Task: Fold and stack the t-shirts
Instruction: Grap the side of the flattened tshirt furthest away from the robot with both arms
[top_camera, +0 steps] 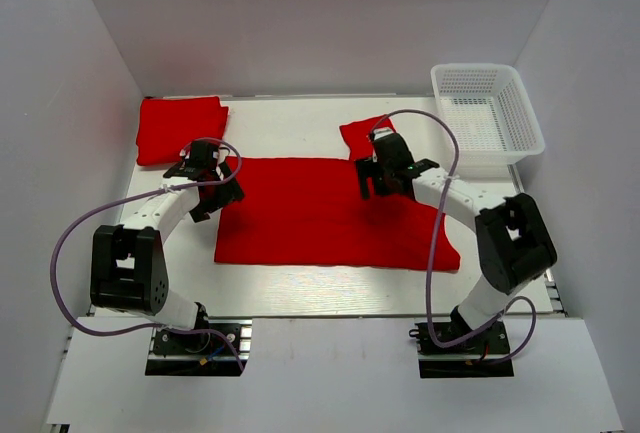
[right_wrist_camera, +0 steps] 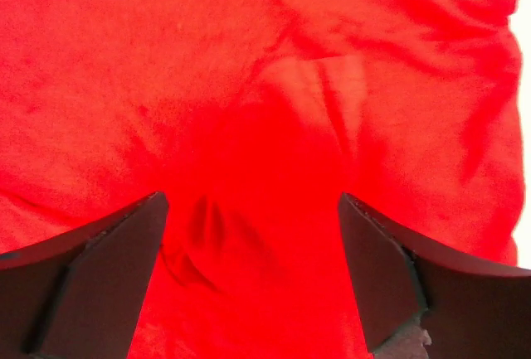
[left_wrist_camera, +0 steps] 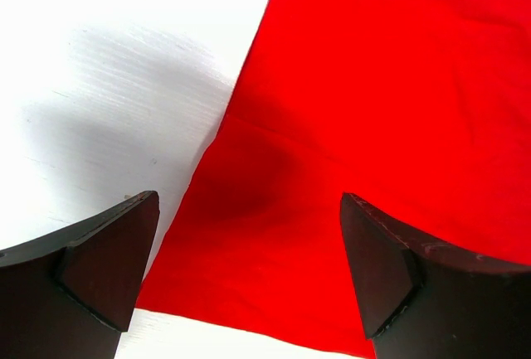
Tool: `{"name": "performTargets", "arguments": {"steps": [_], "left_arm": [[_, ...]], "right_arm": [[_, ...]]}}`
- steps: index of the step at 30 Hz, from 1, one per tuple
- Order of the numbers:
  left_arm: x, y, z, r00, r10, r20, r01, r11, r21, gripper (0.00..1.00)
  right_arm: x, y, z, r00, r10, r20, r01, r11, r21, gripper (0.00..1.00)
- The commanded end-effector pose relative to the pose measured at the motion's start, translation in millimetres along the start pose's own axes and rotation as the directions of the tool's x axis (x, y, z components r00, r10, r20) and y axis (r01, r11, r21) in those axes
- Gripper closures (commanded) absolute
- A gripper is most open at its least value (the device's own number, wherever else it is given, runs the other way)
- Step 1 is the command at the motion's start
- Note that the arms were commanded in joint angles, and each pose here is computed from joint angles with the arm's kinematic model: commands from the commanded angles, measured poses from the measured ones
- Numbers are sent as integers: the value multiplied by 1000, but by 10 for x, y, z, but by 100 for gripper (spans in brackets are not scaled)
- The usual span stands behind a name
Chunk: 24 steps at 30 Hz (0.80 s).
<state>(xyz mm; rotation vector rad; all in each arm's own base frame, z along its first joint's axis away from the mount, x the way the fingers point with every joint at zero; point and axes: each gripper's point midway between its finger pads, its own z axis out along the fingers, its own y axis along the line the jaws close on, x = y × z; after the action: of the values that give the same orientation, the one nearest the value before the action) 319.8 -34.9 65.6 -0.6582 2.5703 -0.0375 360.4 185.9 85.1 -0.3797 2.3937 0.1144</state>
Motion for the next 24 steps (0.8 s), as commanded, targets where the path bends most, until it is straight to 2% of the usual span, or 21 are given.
{"name": "performTargets", "arguments": {"steps": [1, 7, 13, 20, 21, 23, 24], "left_arm": [[-22, -28, -4, 1000, 11, 5, -11, 1000, 22, 0], [-89, -67, -32, 1000, 8, 20, -9, 999, 32, 0], [-121, -127, -51, 1000, 15, 24, -17, 998, 60, 0], [-478, -334, -68, 996, 11, 91, -20, 996, 90, 0], [-611, -414, -107, 993, 6, 115, -18, 994, 105, 0], [-715, -473, -16, 993, 17, 116, -28, 995, 93, 0], [-865, -547, -45, 989, 11, 144, -25, 995, 100, 0]], "right_arm": [[-53, 86, 79, 1000, 12, -25, -12, 999, -37, 10], [-282, 192, -81, 998, 28, 64, -20, 993, -116, 10], [-283, 200, -169, 996, 64, 69, -55, 990, -132, 10], [-535, 35, -113, 986, 122, 110, -115, 991, -73, 10], [-738, -24, -140, 977, 150, 150, -142, 988, -59, 10], [-785, -77, 7, 977, 164, 136, -160, 986, -45, 10], [-966, -92, -13, 971, 170, 170, -165, 985, -46, 10]]}}
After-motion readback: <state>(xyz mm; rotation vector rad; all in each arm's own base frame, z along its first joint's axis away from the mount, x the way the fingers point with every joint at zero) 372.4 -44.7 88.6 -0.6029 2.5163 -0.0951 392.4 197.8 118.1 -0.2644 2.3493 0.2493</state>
